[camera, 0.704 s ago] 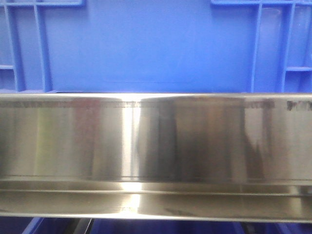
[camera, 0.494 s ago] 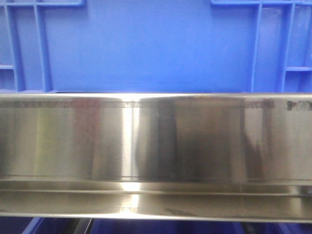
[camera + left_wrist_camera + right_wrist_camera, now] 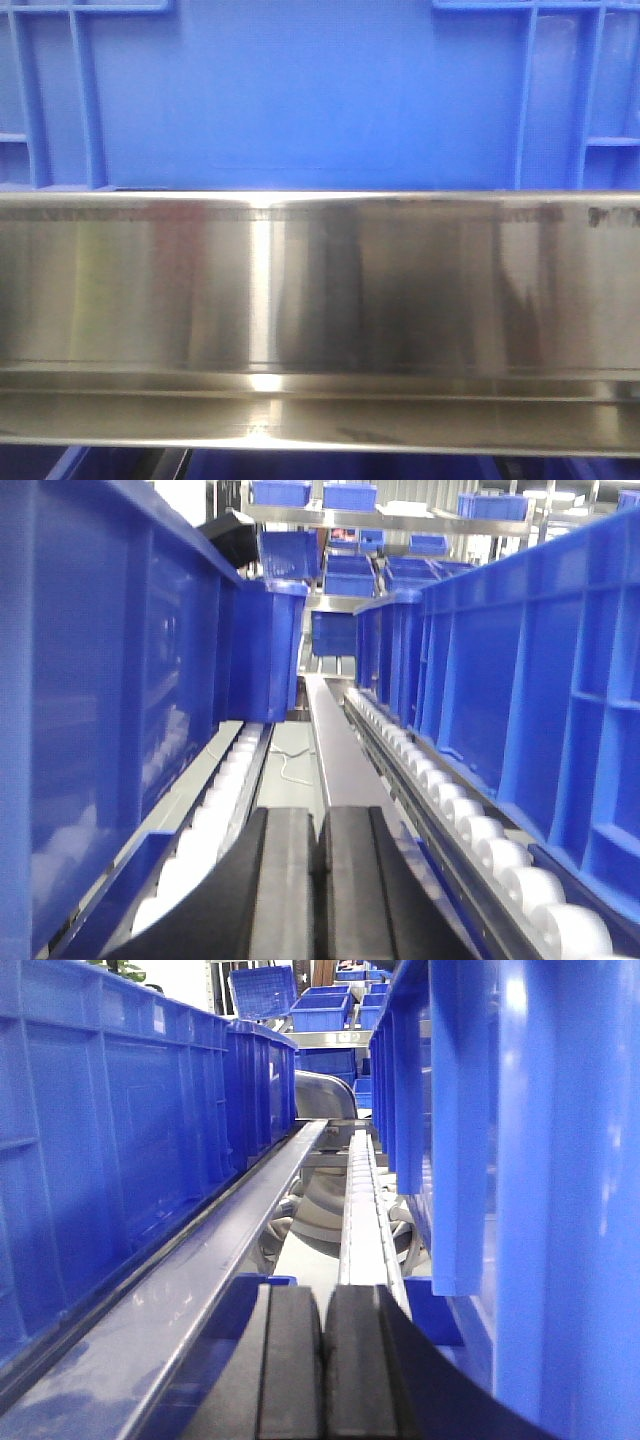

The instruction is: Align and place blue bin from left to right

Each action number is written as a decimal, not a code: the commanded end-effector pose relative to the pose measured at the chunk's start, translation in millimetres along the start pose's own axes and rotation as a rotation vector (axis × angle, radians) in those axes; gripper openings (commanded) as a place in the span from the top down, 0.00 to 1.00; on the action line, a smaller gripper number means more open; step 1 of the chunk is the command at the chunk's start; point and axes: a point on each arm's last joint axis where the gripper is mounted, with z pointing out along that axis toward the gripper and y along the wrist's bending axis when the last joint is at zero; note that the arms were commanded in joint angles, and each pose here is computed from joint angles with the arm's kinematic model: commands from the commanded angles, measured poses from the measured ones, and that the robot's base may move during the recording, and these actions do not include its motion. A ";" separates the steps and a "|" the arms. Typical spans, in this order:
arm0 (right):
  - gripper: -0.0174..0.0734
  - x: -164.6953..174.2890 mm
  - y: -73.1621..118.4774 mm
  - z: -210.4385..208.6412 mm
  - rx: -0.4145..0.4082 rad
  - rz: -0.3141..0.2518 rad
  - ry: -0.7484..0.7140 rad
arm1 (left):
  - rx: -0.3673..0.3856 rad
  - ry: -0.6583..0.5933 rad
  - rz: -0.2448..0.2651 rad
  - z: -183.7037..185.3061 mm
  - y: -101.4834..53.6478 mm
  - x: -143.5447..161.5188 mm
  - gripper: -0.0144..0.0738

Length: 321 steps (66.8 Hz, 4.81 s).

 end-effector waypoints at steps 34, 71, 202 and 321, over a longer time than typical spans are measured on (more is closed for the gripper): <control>0.88 -55.7 4.6 -11.1 -0.020 0.032 -0.237 | 0.004 -0.199 -0.005 -3.8 -0.4 -34.8 0.96; 0.70 -209.3 21.8 -56.2 -0.060 0.023 -0.295 | -0.007 -0.082 0.072 -13.3 -3.0 -192.7 0.62; 0.19 -204.0 129.5 286.0 -0.138 -0.089 0.936 | 0.073 1.022 0.044 342.5 -86.5 -161.0 0.15; 0.89 -241.5 123.0 260.0 -0.149 -0.073 0.826 | 0.162 0.837 -0.040 283.0 -84.8 -239.7 0.96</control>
